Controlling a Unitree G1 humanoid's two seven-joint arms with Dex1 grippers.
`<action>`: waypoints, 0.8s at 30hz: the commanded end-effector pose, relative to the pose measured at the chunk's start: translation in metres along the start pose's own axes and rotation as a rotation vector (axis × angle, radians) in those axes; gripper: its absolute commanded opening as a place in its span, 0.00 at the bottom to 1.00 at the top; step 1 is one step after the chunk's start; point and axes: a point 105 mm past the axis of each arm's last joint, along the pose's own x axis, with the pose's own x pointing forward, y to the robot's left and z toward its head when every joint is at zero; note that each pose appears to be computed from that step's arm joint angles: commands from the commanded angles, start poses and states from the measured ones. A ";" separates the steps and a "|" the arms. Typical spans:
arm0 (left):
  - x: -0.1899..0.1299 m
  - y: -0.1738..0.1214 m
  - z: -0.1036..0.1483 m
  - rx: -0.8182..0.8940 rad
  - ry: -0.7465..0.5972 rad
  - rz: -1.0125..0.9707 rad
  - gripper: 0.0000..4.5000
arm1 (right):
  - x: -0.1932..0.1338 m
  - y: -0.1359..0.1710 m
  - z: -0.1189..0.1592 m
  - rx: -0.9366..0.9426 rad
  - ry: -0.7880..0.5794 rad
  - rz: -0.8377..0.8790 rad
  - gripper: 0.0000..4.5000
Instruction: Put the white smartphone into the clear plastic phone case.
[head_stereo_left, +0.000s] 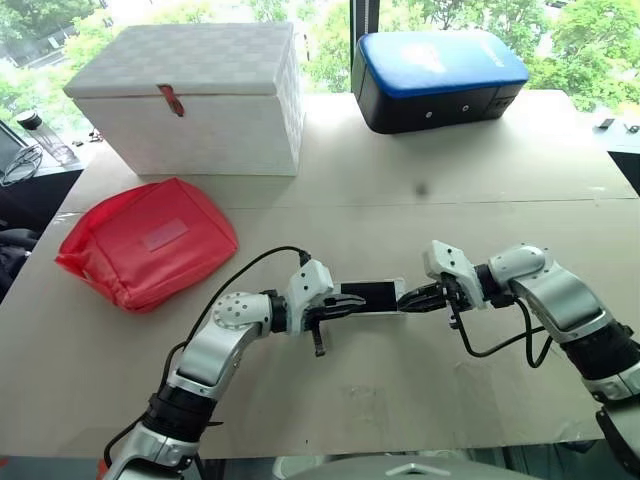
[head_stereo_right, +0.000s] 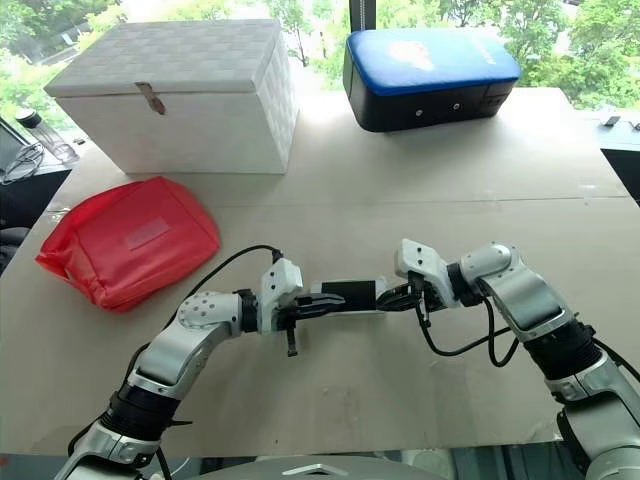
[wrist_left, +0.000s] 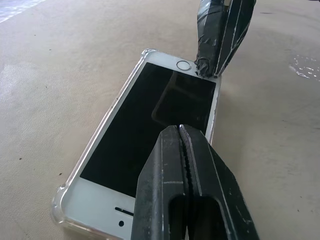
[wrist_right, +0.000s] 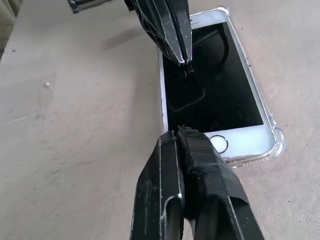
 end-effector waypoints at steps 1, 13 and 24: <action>0.000 -0.003 -0.016 -0.029 0.058 0.000 0.01 | 0.010 0.004 -0.028 0.056 0.138 0.024 0.00; 0.003 -0.004 -0.017 -0.030 0.055 0.001 0.01 | 0.023 0.015 -0.070 0.095 0.406 0.178 0.00; 0.006 -0.006 -0.018 -0.038 0.050 0.012 0.01 | 0.031 0.006 -0.104 0.123 0.544 0.162 0.00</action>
